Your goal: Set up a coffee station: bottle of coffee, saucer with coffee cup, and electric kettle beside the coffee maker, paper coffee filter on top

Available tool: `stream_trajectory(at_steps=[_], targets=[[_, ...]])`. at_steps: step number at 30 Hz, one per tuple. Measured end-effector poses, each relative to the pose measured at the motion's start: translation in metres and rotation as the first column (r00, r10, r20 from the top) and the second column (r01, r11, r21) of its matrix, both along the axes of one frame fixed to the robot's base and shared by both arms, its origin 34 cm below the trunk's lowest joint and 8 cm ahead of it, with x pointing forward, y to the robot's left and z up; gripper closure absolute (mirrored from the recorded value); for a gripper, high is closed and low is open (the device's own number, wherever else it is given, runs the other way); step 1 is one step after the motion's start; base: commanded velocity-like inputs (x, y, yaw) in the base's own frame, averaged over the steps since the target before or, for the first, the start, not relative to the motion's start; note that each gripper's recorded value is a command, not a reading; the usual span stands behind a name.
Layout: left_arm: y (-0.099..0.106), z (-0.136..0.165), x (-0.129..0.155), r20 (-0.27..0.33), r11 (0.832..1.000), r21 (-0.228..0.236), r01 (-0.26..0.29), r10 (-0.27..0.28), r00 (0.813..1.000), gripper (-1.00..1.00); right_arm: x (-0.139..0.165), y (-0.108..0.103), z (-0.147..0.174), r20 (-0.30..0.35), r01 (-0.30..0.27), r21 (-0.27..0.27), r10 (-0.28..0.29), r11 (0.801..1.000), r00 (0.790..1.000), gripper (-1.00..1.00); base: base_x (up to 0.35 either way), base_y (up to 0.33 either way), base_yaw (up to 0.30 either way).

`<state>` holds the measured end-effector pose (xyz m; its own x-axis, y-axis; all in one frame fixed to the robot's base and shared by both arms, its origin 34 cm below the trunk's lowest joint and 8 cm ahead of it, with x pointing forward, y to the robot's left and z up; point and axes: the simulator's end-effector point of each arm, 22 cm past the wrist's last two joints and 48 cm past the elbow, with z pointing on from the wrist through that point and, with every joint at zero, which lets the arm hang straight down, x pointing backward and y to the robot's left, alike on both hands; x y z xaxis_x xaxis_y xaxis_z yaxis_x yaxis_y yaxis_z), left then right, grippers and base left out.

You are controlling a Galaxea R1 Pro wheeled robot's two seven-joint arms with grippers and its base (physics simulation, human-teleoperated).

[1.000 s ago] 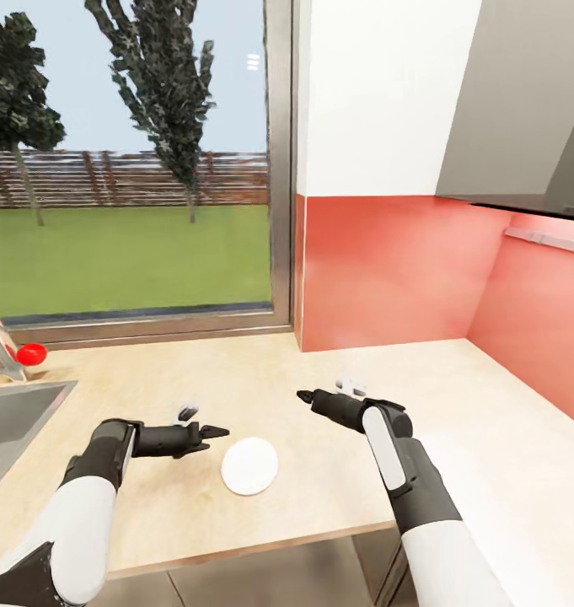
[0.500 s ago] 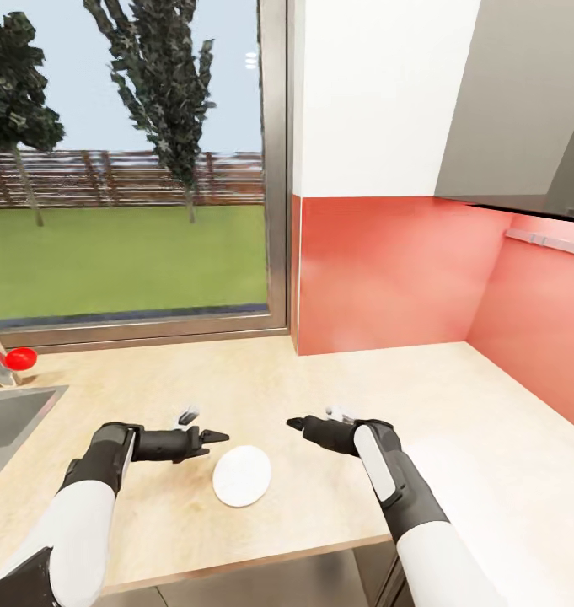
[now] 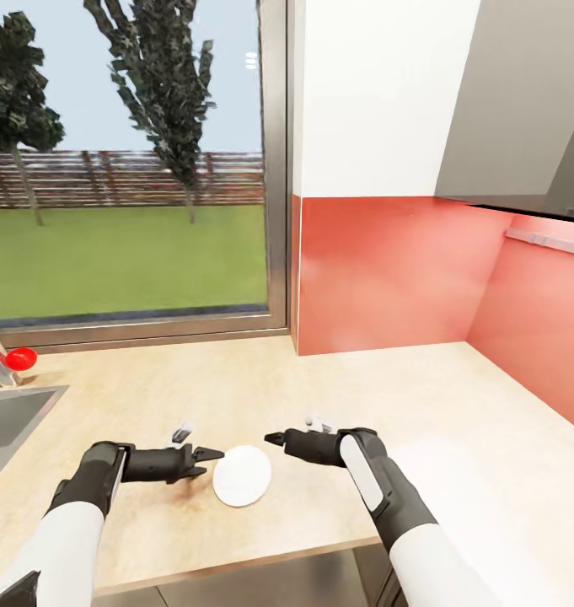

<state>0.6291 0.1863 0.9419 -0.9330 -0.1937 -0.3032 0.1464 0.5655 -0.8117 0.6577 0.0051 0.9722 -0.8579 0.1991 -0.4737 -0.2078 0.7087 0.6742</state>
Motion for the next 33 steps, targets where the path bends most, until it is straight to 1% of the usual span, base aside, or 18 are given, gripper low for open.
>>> stream_trajectory(at_steps=[1, 9, 13, 15, 17, 19, 22, 23, 24, 25, 26, 33], targets=[[0.005, 0.004, -0.001, 0.005, 1.0, -0.016, 0.002, -0.002, 1.0, -1.0, -0.002, 0.003, -0.001, -0.001, -0.009, 0.002, 0.009, 1.0, 1.0, -1.0, 0.018, 0.0, 0.0], [0.008, -0.003, -0.009, -0.012, 1.0, -0.017, -0.001, 0.001, 1.0, -1.0, -0.004, 0.004, -0.002, -0.006, -0.013, 0.002, 0.013, 1.0, 1.0, -1.0, 0.187, 0.0, 0.0], [0.008, -0.004, -0.01, -0.015, 1.0, -0.017, -0.001, 0.001, 1.0, -1.0, -0.01, 0.005, -0.014, -0.037, -0.018, 0.001, 0.018, 1.0, 0.999, -1.0, 0.064, 0.0, 0.0], [0.008, -0.005, -0.012, -0.015, 1.0, -0.019, -0.002, 0.001, 1.0, -1.0, -0.015, 0.008, -0.02, -0.055, -0.029, 0.014, 0.03, 0.999, 0.998, -1.0, 0.016, 0.0, 0.0], [0.008, -0.012, -0.019, -0.028, 1.0, -0.025, -0.005, 0.004, 1.0, -1.0, -0.02, 0.012, -0.021, -0.064, -0.043, 0.038, 0.045, 0.998, 0.997, -1.0, 0.004, 0.0, 0.0], [0.006, -0.015, -0.027, -0.04, 0.999, -0.046, 0.003, -0.005, 0.999, -1.0, -0.022, 0.015, -0.022, -0.07, -0.051, 0.05, 0.054, 0.997, 0.996, -1.0, 0.0, 0.0, 0.0], [0.004, -0.011, -0.034, -0.042, 0.997, -0.081, 0.018, -0.022, 0.999, -1.0, -0.028, 0.019, -0.027, -0.079, -0.069, 0.041, 0.072, 0.997, 0.994, -1.0, 0.0, 0.0, 0.0], [0.005, -0.014, -0.041, -0.053, 0.996, -0.085, 0.026, -0.031, 0.998, -1.0, -0.034, 0.024, -0.031, -0.083, -0.092, 0.028, 0.094, 0.995, 0.992, -1.0, 0.0, 0.0, 0.0], [0.006, -0.016, -0.044, -0.059, 0.996, -0.084, 0.03, -0.035, 0.998, -1.0, -0.036, 0.025, -0.032, -0.083, -0.1, 0.023, 0.102, 0.995, 0.991, -1.0, 0.0, 0.0, 0.0], [0.008, -0.02, -0.051, -0.074, 0.996, -0.083, 0.043, -0.049, 0.996, -1.0, -0.042, 0.032, -0.034, -0.082, -0.128, 0.015, 0.129, 0.992, 0.988, -1.0, 0.0, 0.0, 0.0], [0.009, -0.02, -0.054, -0.08, 0.995, -0.084, 0.049, -0.056, 0.995, -1.0, -0.043, 0.033, -0.035, -0.082, -0.136, 0.012, 0.137, 0.991, 0.987, -1.0, 0.0, 0.0, 0.0], [0.012, -0.024, -0.068, -0.101, 0.993, -0.102, 0.062, -0.072, 0.992, -1.0, -0.047, 0.036, -0.037, -0.085, -0.149, 0.008, 0.149, 0.989, 0.985, -1.0, 0.0, 0.0, 0.0]])
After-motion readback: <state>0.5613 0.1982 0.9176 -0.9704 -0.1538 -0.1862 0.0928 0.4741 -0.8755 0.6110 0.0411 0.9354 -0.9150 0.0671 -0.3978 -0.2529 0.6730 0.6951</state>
